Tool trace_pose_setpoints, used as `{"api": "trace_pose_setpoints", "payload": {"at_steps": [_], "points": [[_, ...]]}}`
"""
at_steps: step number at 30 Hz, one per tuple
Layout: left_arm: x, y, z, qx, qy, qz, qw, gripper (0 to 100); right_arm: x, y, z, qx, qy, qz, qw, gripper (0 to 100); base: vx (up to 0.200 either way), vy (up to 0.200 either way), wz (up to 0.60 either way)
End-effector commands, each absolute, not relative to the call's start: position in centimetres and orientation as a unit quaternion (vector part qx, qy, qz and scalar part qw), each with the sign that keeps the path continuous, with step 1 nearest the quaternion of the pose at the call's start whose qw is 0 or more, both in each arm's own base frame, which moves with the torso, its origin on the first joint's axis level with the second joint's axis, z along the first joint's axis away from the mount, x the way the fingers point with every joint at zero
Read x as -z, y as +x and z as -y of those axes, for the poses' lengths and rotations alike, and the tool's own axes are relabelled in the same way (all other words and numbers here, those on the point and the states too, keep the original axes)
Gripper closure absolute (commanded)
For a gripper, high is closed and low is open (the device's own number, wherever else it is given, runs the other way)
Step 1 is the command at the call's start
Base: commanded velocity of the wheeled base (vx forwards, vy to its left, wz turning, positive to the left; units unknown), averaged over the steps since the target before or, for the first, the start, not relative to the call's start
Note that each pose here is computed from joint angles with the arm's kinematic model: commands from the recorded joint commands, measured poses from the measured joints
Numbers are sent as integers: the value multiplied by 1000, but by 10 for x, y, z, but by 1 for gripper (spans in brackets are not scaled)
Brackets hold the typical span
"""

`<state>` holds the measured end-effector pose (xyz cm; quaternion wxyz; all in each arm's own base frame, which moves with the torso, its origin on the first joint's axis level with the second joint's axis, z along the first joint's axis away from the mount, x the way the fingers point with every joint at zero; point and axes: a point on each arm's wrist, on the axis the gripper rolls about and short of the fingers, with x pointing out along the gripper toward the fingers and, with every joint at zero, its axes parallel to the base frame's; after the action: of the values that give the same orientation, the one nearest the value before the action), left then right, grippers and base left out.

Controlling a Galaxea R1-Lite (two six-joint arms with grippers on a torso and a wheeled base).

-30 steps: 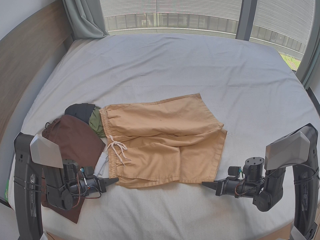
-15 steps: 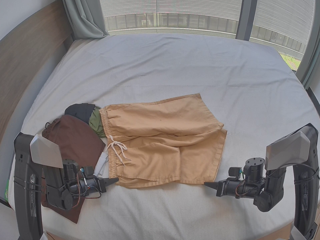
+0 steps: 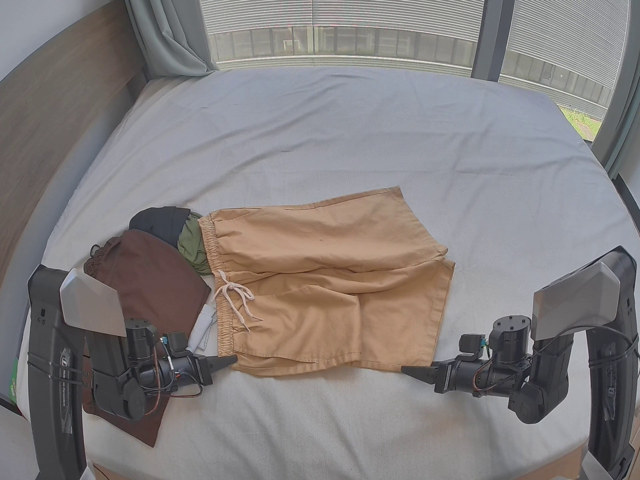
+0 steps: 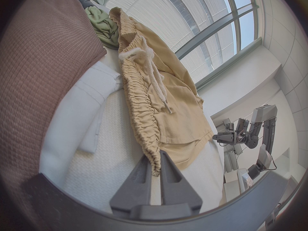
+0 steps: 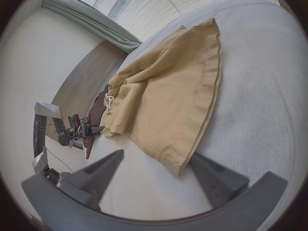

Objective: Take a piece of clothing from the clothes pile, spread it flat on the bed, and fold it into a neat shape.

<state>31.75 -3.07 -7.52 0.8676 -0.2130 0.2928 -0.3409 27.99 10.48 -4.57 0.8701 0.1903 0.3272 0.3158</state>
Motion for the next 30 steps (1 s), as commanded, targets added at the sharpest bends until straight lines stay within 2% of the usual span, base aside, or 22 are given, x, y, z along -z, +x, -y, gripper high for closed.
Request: {"api": "trace_pose_setpoints", "payload": {"at_steps": [1, 11, 12, 26, 30], "points": [[76, 318, 31, 341, -214, -293, 867, 100, 46, 282, -104, -315, 191, -325, 871, 0, 0, 0, 0], [76, 318, 31, 342, -214, -293, 867, 100, 48, 286, -104, -311, 191, -323, 873, 0, 0, 0, 0], [76, 318, 31, 342, -214, -293, 867, 100, 49, 285, -104, -311, 191, -324, 873, 100, 0, 0, 0], [76, 317, 30, 341, -213, -294, 867, 100, 47, 286, -103, -310, 192, -321, 874, 100, 0, 0, 0], [72, 312, 24, 338, -217, -295, 867, 100, 43, 274, -99, -302, 191, -349, 866, 100, 0, 0, 0]]}}
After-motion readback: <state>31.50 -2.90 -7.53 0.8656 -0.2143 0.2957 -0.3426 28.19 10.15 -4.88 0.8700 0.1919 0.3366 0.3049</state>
